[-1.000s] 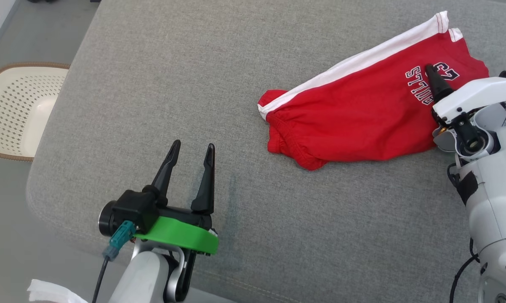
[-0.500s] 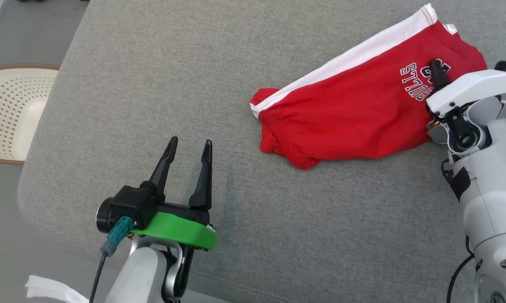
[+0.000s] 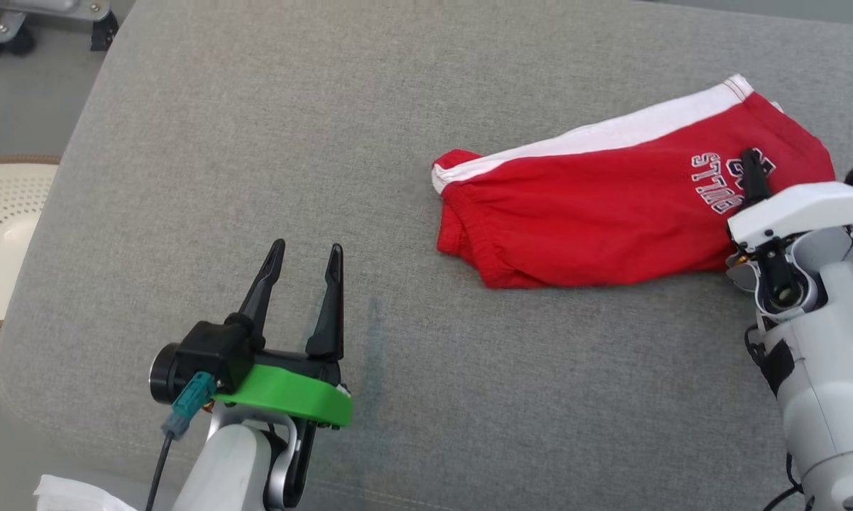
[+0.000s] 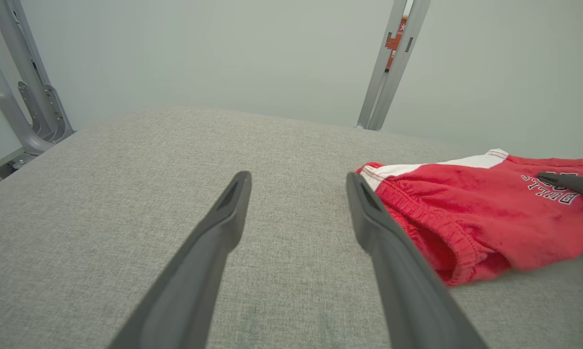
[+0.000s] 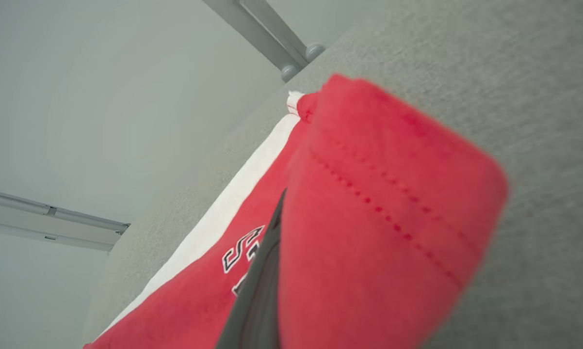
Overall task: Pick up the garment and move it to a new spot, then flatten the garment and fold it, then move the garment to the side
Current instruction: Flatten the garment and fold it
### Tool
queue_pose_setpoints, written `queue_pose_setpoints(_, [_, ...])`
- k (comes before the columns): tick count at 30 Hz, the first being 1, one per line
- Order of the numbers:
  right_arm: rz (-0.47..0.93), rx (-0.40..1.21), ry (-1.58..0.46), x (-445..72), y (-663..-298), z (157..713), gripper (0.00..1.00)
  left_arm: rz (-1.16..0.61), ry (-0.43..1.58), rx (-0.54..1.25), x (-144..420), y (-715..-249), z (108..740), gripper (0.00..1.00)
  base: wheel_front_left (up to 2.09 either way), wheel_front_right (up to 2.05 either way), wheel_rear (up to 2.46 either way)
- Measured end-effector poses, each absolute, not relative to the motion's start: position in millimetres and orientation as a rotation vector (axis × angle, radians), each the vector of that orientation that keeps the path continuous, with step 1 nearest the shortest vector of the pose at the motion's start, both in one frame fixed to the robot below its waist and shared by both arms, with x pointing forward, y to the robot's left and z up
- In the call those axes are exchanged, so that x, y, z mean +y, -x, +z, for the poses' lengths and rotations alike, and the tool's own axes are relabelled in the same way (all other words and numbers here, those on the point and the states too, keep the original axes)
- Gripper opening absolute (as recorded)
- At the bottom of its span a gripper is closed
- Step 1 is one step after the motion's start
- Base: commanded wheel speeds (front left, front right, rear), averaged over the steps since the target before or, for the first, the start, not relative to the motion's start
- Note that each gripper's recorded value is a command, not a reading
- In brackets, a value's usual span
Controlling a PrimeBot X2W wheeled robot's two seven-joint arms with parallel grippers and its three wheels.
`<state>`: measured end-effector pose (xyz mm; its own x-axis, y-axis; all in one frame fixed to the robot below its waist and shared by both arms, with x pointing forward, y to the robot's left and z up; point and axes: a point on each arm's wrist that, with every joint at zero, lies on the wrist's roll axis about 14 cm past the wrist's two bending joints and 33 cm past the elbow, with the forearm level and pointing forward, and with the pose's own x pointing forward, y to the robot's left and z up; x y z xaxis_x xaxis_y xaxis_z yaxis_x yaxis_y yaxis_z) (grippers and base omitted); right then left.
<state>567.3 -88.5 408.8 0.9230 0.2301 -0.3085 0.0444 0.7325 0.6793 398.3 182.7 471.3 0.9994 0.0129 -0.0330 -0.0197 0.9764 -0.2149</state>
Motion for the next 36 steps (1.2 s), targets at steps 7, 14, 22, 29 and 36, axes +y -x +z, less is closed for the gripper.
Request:
queue_pose_setpoints(7, [-0.063,0.299,-0.689,-154.6,-534.2,406.1,0.00,-0.013,0.221,0.016,172.9,-394.9,476.4,1.00,0.00,0.00,0.00])
queue_pose_setpoints(14, [-0.174,0.290,-0.701,-188.1,-494.9,400.3,0.00,-0.073,0.232,-0.007,154.2,-395.8,484.7,1.00,0.00,0.00,0.00])
queue_pose_setpoints(22, [-0.175,0.261,-0.703,-185.7,-494.0,413.6,0.00,-0.108,0.230,-0.026,145.5,-395.7,492.0,1.00,0.00,0.00,0.00])
queue_pose_setpoints(29, [0.013,0.173,-0.661,-135.3,-515.4,461.7,0.00,-0.077,0.222,-0.031,155.8,-387.4,494.0,1.00,0.00,0.00,0.00])
queue_pose_setpoints(36, [0.276,0.158,-0.651,-58.0,-504.1,495.7,0.00,-0.046,0.220,-0.046,166.1,-376.0,498.8,1.00,0.00,0.00,0.00])
